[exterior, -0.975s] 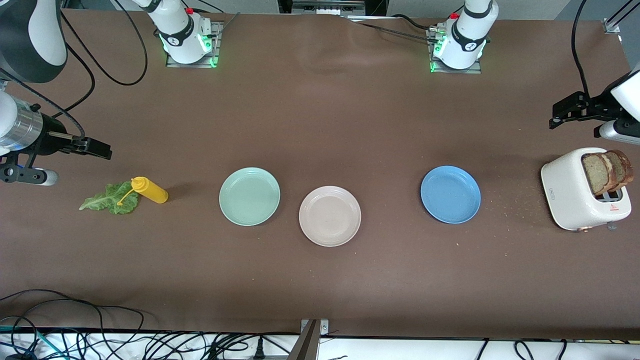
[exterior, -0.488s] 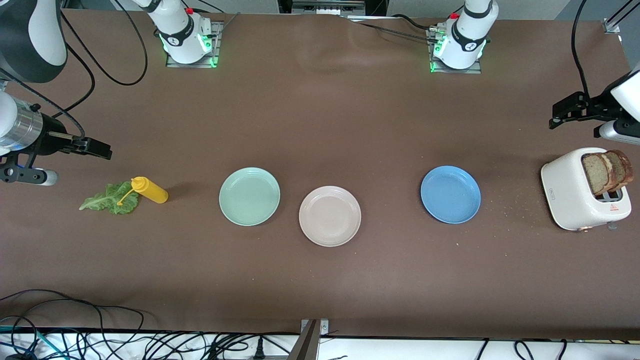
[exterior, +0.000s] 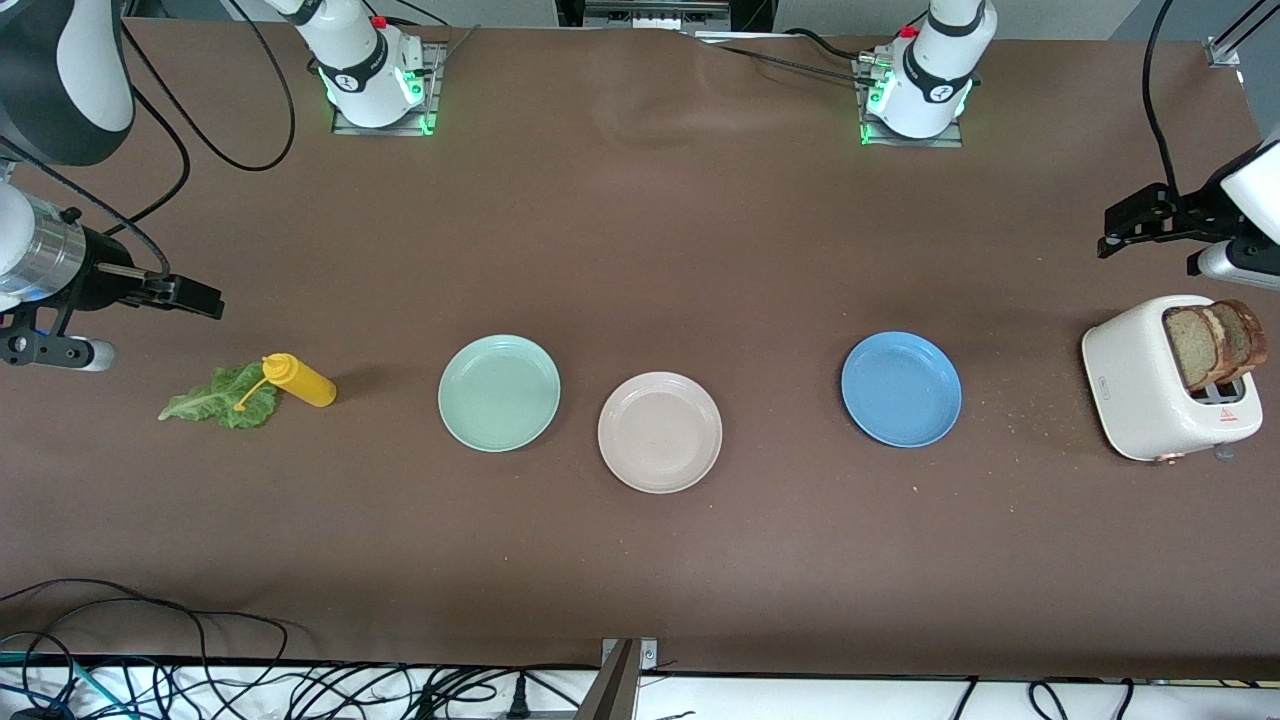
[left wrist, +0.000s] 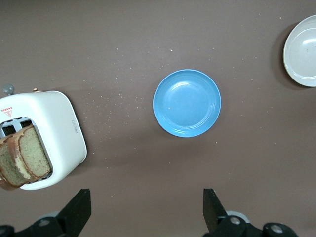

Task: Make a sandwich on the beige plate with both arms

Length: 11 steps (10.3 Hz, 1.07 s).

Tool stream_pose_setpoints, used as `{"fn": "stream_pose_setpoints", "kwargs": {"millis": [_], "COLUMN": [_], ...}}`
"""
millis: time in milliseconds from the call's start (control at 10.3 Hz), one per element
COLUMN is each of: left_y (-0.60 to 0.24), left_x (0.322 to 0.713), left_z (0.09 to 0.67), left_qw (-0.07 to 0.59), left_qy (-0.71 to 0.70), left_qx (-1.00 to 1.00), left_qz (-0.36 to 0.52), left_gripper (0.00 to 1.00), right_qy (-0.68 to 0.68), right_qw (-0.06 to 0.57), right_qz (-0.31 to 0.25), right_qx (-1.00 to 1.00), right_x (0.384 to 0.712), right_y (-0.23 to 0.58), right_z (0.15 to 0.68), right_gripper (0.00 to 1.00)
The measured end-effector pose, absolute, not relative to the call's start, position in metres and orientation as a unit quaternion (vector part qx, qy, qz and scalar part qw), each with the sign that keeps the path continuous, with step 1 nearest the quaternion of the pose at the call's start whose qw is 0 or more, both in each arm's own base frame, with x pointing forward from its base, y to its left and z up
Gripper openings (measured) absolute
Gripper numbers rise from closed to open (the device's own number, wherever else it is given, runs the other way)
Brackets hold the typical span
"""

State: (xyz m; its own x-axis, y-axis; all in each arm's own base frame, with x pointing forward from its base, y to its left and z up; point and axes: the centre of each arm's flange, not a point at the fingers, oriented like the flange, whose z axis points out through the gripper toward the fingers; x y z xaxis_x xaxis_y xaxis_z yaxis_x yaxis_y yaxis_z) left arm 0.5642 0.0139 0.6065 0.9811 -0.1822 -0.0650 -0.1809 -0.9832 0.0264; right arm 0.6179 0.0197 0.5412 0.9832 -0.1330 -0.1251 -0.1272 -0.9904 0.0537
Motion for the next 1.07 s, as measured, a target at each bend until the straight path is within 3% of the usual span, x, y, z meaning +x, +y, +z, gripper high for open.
{"fn": "stream_pose_setpoints", "kwargs": {"millis": [1073], "left_y": [0.0111], "left_x": [0.5646], "left_z": [0.6057], "left_qw": [0.01], "left_qy": [-0.094], "left_qx": [0.995], "left_qz": [-0.034], "left_gripper": [1.0], "right_qy": [-0.065], "right_qw": [0.023], "right_qz": [-0.065], "right_qx": [0.995], "right_x": [0.6181], "right_y": [0.0197], "right_z": [0.5405], "right_gripper": [1.0]}}
